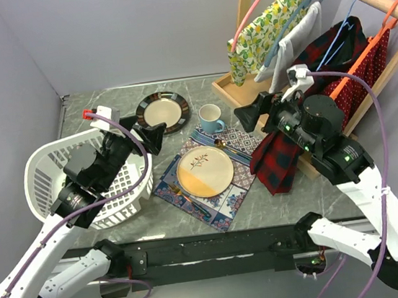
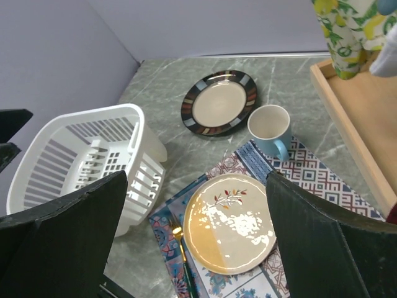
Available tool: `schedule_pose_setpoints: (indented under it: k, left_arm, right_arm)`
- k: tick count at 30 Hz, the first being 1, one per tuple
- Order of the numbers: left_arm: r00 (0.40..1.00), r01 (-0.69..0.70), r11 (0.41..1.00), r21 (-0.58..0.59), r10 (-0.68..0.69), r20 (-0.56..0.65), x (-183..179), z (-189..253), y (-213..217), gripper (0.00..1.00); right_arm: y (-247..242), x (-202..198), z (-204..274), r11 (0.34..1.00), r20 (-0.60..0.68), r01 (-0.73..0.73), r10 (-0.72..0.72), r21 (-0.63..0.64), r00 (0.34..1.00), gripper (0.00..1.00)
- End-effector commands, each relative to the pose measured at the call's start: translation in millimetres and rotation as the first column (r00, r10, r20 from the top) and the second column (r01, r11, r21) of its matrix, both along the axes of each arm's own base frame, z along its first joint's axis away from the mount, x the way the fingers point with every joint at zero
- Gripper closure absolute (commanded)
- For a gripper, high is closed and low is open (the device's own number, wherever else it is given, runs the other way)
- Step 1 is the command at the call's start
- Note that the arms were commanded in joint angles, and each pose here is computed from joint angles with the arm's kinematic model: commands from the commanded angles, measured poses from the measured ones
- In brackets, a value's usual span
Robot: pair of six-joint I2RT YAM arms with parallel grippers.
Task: Remove the skirt from the hanger
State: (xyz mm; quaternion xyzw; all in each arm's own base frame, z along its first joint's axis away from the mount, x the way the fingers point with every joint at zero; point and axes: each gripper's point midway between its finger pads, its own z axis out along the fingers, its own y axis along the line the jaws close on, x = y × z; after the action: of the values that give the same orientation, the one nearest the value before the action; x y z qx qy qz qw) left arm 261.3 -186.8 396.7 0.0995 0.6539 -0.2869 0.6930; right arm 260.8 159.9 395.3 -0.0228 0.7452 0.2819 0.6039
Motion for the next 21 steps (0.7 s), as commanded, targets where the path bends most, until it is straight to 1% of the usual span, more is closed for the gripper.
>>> schedule_pose_setpoints:
  k: [1, 6, 10, 12, 13, 15, 16, 17, 19, 20, 21]
  left_arm:
    - [0.998, -0.001, 0.999, -0.047, 0.004, 0.058, -5.1, 25.0, 3.8, 0.01]
    - [0.998, 0.014, 0.999, -0.047, -0.012, 0.059, -5.7, 25.9, 0.7, 0.01]
    - [0.998, 0.015, 0.999, -0.037, -0.013, 0.054, -3.4, 23.7, -1.2, 0.01]
    - [0.999, 0.009, 0.999, -0.032, -0.008, 0.053, -1.7, 22.7, -1.2, 0.01]
    - [0.999, 0.005, 1.0, -0.029, -0.003, 0.05, -0.1, 21.3, -1.4, 0.01]
    - [0.999, 0.001, 1.0, -0.021, 0.0, 0.044, 2.0, 18.3, -1.9, 0.01]
    - [0.999, -0.001, 1.0, -0.013, 0.002, 0.038, 4.0, 15.2, -3.2, 0.01]
    - [0.999, -0.005, 1.0, -0.009, 0.005, 0.034, 5.8, 13.3, -3.8, 0.01]
    - [1.0, -0.005, 1.0, 0.001, 0.005, 0.023, 9.0, 9.3, -6.1, 0.01]
    - [1.0, 0.0, 1.0, 0.001, 0.0, 0.022, 9.1, 9.5, -7.0, 0.01]
    - [1.0, 0.003, 1.0, 0.004, -0.003, 0.018, 9.7, 8.0, -8.5, 0.01]
  right_arm:
    - [-16.6, -7.5, 25.1, 0.995, 0.046, 0.071, -0.074, 0.064, 0.996, 0.0]
    - [-35.9, -16.0, 40.1, 0.984, 0.093, 0.136, -0.147, 0.112, 0.985, 0.0]
    - [-60.0, -29.5, 65.4, 0.959, 0.149, 0.206, -0.236, 0.194, 0.96, 0.0]
    - [-72.2, -34.2, 81.1, 0.941, 0.168, 0.244, -0.287, 0.236, 0.943, 0.02]
    - [-86.9, -30.9, 84.3, 0.913, 0.157, 0.323, -0.368, 0.25, 0.917, 0.04]
    - [-107.9, -32.7, 95.3, 0.869, 0.143, 0.416, -0.463, 0.269, 0.875, 0.06]
    - [-124.2, -27.5, 93.0, 0.818, 0.117, 0.512, -0.553, 0.262, 0.825, 0.07]
    - [-135.2, -26.5, 92.5, 0.782, 0.104, 0.568, -0.606, 0.254, 0.788, 0.08]
    - [-148.5, -23.3, 91.7, 0.73, 0.084, 0.647, -0.675, 0.218, 0.733, 0.09]
    - [-162.6, -24.0, 90.6, 0.672, 0.075, 0.712, -0.736, 0.203, 0.673, 0.11]
    - [-169.8, -26.2, 91.9, 0.645, 0.071, 0.742, -0.762, 0.184, 0.644, 0.15]
